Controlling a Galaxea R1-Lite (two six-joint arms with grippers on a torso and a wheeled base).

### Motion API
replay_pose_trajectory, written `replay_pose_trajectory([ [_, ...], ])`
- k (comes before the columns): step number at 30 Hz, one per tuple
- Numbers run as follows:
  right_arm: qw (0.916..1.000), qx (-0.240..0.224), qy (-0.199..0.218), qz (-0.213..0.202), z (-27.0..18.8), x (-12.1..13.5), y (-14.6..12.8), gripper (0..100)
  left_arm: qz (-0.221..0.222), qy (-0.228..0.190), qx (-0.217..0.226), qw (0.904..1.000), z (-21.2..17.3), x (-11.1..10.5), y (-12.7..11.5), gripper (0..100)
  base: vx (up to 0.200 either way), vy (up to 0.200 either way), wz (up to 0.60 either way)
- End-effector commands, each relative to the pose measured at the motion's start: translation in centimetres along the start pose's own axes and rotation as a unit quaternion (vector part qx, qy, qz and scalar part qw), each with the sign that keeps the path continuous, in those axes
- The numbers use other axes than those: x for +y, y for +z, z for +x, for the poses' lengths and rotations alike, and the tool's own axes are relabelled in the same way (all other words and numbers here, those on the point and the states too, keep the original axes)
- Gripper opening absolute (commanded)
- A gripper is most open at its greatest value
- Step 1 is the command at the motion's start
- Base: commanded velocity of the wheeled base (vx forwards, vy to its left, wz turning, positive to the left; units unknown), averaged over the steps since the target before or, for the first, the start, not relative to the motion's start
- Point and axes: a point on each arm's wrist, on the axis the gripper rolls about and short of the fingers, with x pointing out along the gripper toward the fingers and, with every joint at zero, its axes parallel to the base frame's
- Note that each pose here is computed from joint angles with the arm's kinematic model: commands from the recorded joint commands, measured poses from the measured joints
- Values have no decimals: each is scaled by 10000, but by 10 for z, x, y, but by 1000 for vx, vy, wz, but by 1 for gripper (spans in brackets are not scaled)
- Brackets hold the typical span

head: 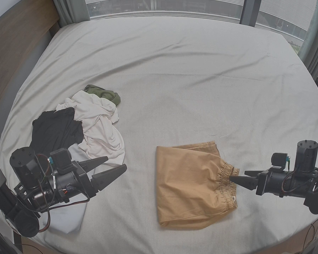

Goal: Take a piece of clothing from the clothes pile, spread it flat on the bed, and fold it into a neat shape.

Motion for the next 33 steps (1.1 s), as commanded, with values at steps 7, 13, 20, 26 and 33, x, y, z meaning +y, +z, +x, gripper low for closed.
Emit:
replay_pose_trajectory([
  [7, 9945, 968, -393, 110, 21, -31, -39, 100, -39, 47, 147, 9999, -2, 2, -7, 100, 0, 0, 0],
  [13, 9940, 987, -442, 149, 27, -39, -48, 100, -73, 69, 203, 9997, -1, 3, -9, 100, 0, 0, 0],
  [20, 9923, 1128, -468, 227, 34, -46, -59, 100, -65, 73, 215, 9997, -1, 3, -10, 100, 0, 0, 0],
  [26, 9927, 1091, -466, 214, 41, -51, -63, 100, -64, 59, 222, 9997, -1, 3, -10, 100, 0, 0, 0],
  [33, 9936, 1024, -439, 185, 45, -53, -68, 100, -55, 52, 225, 9997, 0, 2, -10, 100, 0, 0, 0],
])
